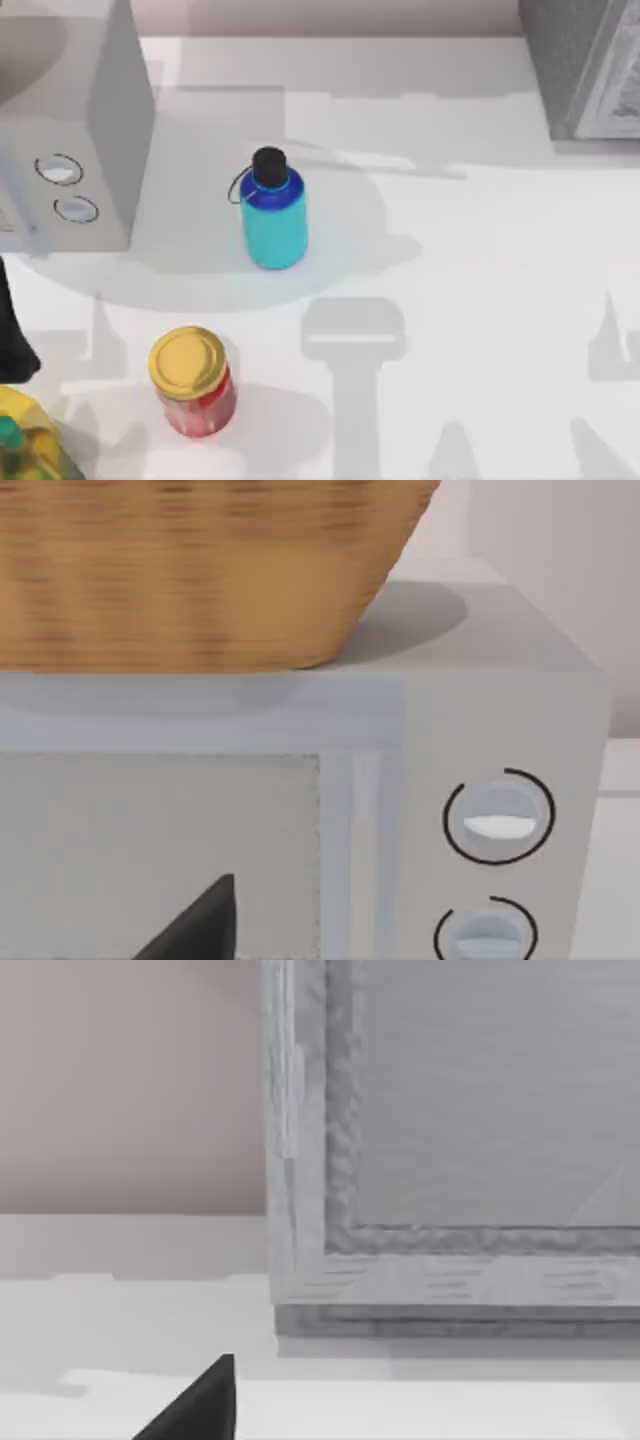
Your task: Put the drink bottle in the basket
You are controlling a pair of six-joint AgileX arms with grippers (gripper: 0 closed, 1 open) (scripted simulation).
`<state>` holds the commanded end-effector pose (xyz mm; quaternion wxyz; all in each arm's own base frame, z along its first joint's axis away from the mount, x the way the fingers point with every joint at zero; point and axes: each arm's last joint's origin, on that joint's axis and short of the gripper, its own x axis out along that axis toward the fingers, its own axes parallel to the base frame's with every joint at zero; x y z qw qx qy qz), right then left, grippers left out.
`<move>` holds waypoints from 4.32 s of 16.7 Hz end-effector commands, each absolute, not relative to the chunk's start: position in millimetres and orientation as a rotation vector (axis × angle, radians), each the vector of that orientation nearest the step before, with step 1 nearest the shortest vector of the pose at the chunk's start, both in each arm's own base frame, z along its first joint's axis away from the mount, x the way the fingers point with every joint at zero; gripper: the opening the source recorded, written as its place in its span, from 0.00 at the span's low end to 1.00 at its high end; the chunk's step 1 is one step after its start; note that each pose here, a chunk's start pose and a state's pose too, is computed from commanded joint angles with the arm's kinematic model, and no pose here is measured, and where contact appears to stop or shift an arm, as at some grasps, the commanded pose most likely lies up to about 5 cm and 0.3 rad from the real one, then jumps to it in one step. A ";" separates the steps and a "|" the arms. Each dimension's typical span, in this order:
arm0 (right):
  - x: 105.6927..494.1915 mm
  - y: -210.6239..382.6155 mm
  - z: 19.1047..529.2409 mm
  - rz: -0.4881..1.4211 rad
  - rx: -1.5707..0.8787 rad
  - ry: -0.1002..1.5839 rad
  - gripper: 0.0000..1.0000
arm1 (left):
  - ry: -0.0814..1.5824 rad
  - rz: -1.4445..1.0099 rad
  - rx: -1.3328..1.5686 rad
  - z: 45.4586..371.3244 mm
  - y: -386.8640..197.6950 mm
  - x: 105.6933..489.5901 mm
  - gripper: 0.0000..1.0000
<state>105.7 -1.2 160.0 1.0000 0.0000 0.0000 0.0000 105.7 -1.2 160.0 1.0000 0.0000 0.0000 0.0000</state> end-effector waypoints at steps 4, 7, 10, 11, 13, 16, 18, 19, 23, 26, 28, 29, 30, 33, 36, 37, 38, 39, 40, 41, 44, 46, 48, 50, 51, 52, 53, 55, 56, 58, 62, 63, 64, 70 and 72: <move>105.7 -1.2 160.0 0.000 0.000 0.000 1.00 | -0.010 -0.027 0.009 165.9 -2.8 106.7 1.00; 105.7 -1.2 160.0 0.000 0.000 0.000 1.00 | -0.019 -0.110 0.035 182.2 -7.8 113.0 1.00; 105.7 -1.2 160.0 0.000 0.000 0.000 1.00 | 0.007 -0.223 0.068 198.8 -15.9 130.4 1.00; 105.7 -1.2 160.0 0.000 0.000 0.000 1.00 | 0.029 -0.265 0.079 202.2 -19.5 139.5 1.00; 105.7 -1.2 160.0 0.000 0.000 0.000 1.00 | 0.096 -0.350 0.097 203.0 -28.0 163.1 1.00; 105.7 -1.2 160.0 0.000 0.000 0.000 1.00 | 0.221 -0.470 0.114 187.7 -43.4 205.2 1.00; 105.7 -1.2 160.0 0.000 0.000 0.000 1.00 | 0.293 -0.543 0.121 170.1 -54.7 231.6 1.00; 105.7 -1.2 160.0 0.000 0.000 0.000 1.00 | 0.320 -0.577 0.125 160.6 -60.2 243.1 1.00; 105.7 -1.2 160.0 0.000 0.000 0.000 1.00 | 0.377 -0.700 0.141 126.3 -80.7 275.3 1.00; 105.7 -1.2 160.0 0.000 0.000 0.000 1.00 | 0.378 -0.775 0.155 110.6 -92.4 284.1 1.00; 105.7 -1.2 160.0 0.000 0.000 0.000 1.00 | 0.377 -0.795 0.160 106.9 -95.2 284.9 1.00; 105.7 -1.2 160.0 0.000 0.000 0.000 1.00 | 0.377 -0.795 0.160 106.9 -95.2 284.9 1.00; 105.7 -1.2 160.0 0.000 0.000 0.000 1.00 | 0.377 -0.795 0.160 106.9 -95.2 284.9 1.00; 105.7 -1.2 160.0 0.000 0.000 0.000 1.00 | 0.381 -0.789 0.158 106.3 -94.0 284.8 1.00; 105.7 -1.2 160.0 0.000 0.000 0.000 1.00 | 0.376 -0.795 0.160 101.7 -105.6 297.3 1.00; 105.7 -1.2 160.0 0.000 0.000 0.000 1.00 | 0.376 -0.795 0.160 98.5 -111.2 303.2 1.00; 105.7 -1.2 160.0 0.000 0.000 0.000 1.00 | 0.377 -0.795 0.160 94.8 -117.3 309.3 1.00; 105.7 -1.2 160.0 0.000 0.000 0.000 1.00 | 0.377 -0.794 0.160 90.9 -123.6 315.2 1.00; 105.7 -1.2 160.0 0.000 0.000 0.000 1.00 | 0.377 -0.795 0.160 87.0 -129.8 320.4 1.00; 105.7 -1.2 160.0 0.000 0.000 0.000 1.00 | 0.377 -0.795 0.160 83.6 -135.3 324.7 1.00; 105.7 -1.2 160.0 0.000 0.000 0.000 1.00 | 0.377 -0.795 0.160 79.8 -141.7 329.6 1.00; 105.7 -1.2 160.0 0.000 0.000 0.000 1.00 | 0.377 -0.795 0.160 79.8 -141.7 329.6 1.00; 105.7 -1.2 160.0 0.000 0.000 0.000 1.00 | 0.377 -0.795 0.160 79.8 -141.7 329.6 0.92; 105.7 -1.2 160.0 0.000 0.000 0.000 1.00 | 0.377 -0.795 0.160 79.8 -141.7 329.6 0.77; 105.7 -1.2 160.0 0.000 0.000 0.000 1.00 | 0.377 -0.795 0.160 79.8 -141.7 329.6 0.70; 105.7 -1.2 160.0 0.000 0.000 0.000 1.00 | 0.377 -0.795 0.160 79.8 -141.7 329.6 0.62; 105.7 -1.2 160.0 0.000 0.000 0.000 1.00 | 0.377 -0.795 0.160 79.8 -141.7 329.6 0.55; 105.7 -1.2 160.0 0.000 0.000 0.000 1.00 | 0.377 -0.795 0.160 79.8 -141.7 329.6 0.40; 105.7 -1.2 160.0 0.000 0.000 0.000 1.00 | 0.377 -0.795 0.160 79.8 -141.7 329.6 0.32; 105.7 -1.2 160.0 0.000 0.000 0.000 1.00 | 0.377 -0.795 0.160 79.8 -141.7 329.6 0.17; 105.7 -1.2 160.0 0.000 0.000 0.000 1.00 | 0.377 -0.795 0.160 79.8 -141.7 329.6 0.00; 105.7 -1.2 160.0 0.000 0.000 0.000 1.00 | 0.377 -0.795 0.160 79.8 -141.7 329.6 0.00; 105.7 -1.2 160.0 0.000 0.000 0.000 1.00 | 0.377 -0.795 0.160 79.8 -141.7 329.6 0.00; 105.7 -1.2 160.0 0.000 0.000 0.000 1.00 | 0.355 -0.796 0.159 85.9 -142.5 331.8 0.00; 105.7 -1.2 160.0 0.000 0.000 0.000 1.00 | 0.358 -0.813 0.168 90.4 -141.4 331.3 0.00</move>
